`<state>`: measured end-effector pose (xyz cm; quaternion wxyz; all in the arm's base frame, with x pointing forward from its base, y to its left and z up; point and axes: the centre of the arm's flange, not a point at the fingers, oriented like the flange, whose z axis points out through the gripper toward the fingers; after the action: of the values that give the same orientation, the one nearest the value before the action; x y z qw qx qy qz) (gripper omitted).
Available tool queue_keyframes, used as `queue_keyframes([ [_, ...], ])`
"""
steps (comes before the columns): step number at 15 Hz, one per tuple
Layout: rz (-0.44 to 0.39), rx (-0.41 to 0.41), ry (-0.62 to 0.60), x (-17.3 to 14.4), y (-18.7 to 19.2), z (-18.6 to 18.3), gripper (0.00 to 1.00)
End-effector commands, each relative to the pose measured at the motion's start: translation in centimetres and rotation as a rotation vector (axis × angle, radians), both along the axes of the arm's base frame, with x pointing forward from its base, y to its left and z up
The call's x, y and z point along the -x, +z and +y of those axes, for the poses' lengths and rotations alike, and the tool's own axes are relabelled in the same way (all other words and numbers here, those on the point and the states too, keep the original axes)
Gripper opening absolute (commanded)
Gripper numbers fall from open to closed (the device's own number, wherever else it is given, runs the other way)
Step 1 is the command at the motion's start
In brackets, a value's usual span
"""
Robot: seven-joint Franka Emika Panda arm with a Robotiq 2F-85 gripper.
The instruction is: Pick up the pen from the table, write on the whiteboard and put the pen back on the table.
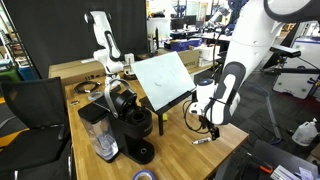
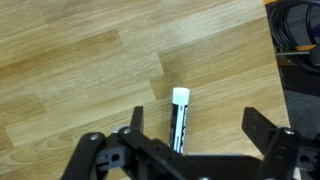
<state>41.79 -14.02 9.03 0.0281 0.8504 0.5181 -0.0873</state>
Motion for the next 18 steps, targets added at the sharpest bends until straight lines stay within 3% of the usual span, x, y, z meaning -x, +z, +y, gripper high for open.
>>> queue_keyframes([
  [1,-0.039,-0.001,0.010,0.1,-1.4,-0.3,1.00],
  [18,-0.121,-0.043,-0.025,1.0,-4.2,0.2,1.00],
])
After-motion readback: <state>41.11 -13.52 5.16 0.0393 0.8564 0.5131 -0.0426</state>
